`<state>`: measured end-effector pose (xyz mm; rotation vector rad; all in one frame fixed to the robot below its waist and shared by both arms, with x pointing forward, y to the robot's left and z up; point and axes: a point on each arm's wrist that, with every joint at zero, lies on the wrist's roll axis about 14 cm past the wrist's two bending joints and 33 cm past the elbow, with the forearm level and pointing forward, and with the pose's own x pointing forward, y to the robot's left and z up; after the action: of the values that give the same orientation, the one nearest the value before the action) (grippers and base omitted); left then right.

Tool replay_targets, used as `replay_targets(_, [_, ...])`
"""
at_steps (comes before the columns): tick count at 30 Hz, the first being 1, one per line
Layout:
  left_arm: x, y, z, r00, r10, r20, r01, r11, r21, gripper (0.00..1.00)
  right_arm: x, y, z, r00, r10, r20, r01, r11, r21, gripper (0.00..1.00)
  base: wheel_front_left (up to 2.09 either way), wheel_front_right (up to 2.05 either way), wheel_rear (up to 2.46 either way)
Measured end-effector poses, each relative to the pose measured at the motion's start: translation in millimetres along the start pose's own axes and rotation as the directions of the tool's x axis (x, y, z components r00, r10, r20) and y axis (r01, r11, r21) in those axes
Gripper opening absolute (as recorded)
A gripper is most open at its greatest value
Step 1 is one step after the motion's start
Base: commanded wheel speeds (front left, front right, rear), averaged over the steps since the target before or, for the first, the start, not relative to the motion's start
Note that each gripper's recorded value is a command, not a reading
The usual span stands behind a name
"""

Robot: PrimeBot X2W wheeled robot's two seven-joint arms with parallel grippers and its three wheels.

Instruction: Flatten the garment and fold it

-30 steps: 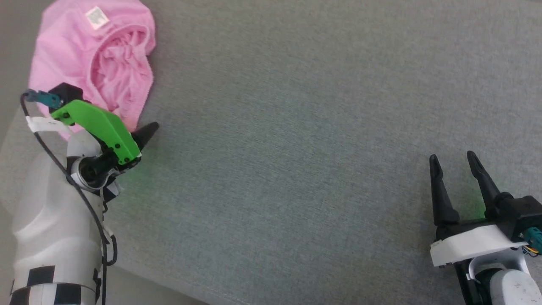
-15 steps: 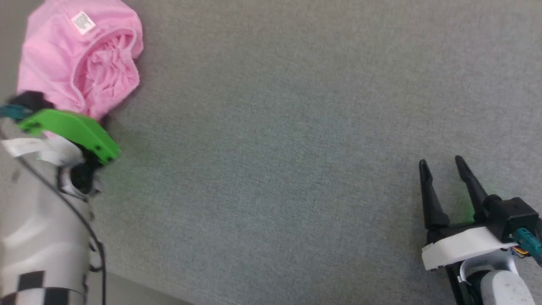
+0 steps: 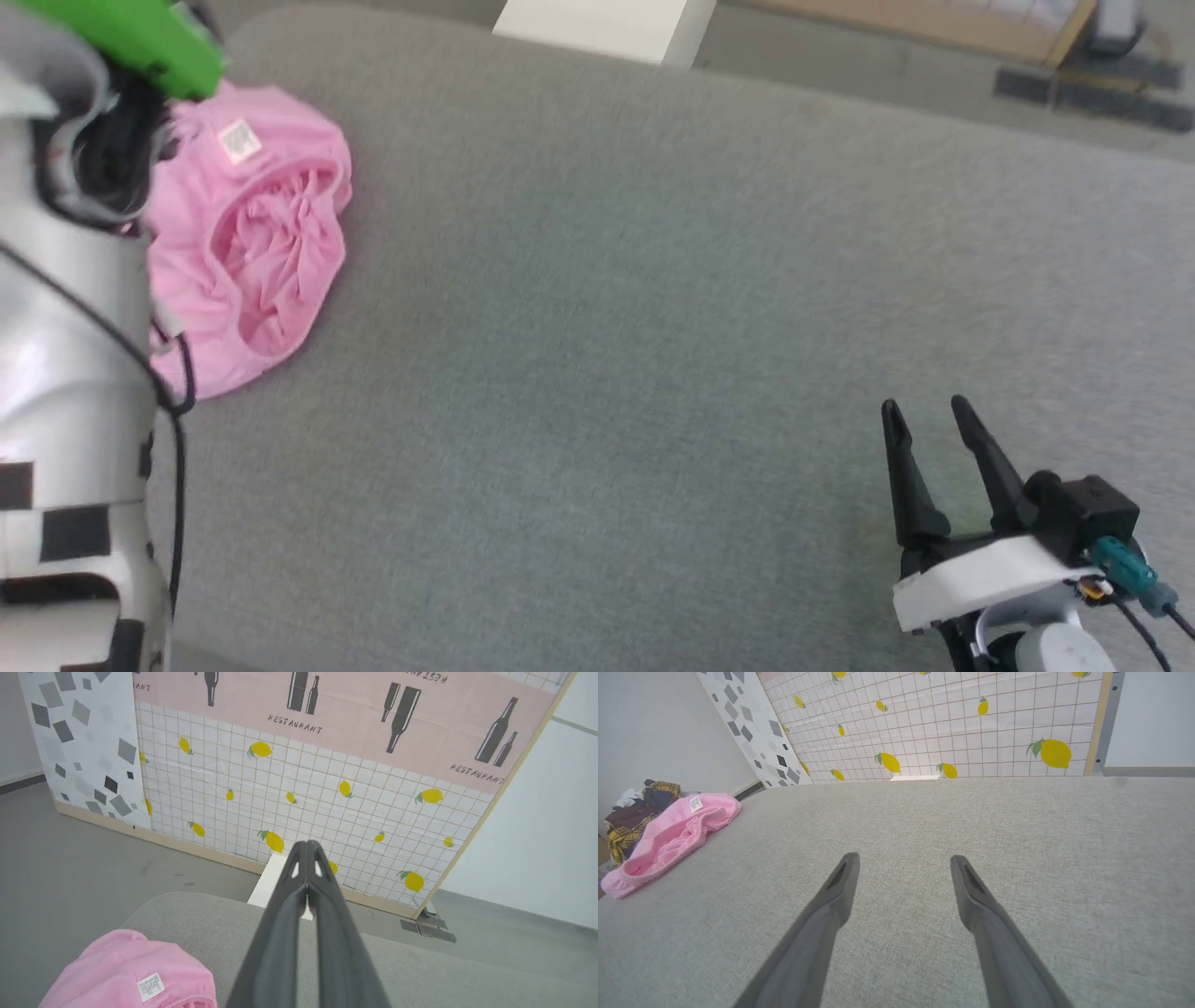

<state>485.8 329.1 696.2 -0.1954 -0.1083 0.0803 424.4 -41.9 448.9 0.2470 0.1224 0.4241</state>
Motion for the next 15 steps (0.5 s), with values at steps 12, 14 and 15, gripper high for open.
replay_targets(12, [-28.8,25.8,-68.4,0.933,0.141,-0.331,-0.129,0.99,0.058,1.0,-33.0,-30.7,15.8,0.992,-0.115,0.048,0.115,0.993,-0.004,1.0,0.0,0.0,0.0])
replay_targets(14, [-37.0,56.0,-82.3,0.901,0.22,-0.375,-0.217,0.975,0.052,1.0,-30.8,-32.5,15.3,0.992,-0.115,0.047,0.116,0.993,-0.018,1.0,0.0,0.0,0.0])
replay_targets(15, [-40.2,68.0,-87.0,0.883,0.253,-0.395,-0.248,0.967,0.063,1.0,-28.9,-33.4,15.1,0.993,-0.114,0.044,0.115,0.993,-0.025,1.0,0.0,0.0,0.0])
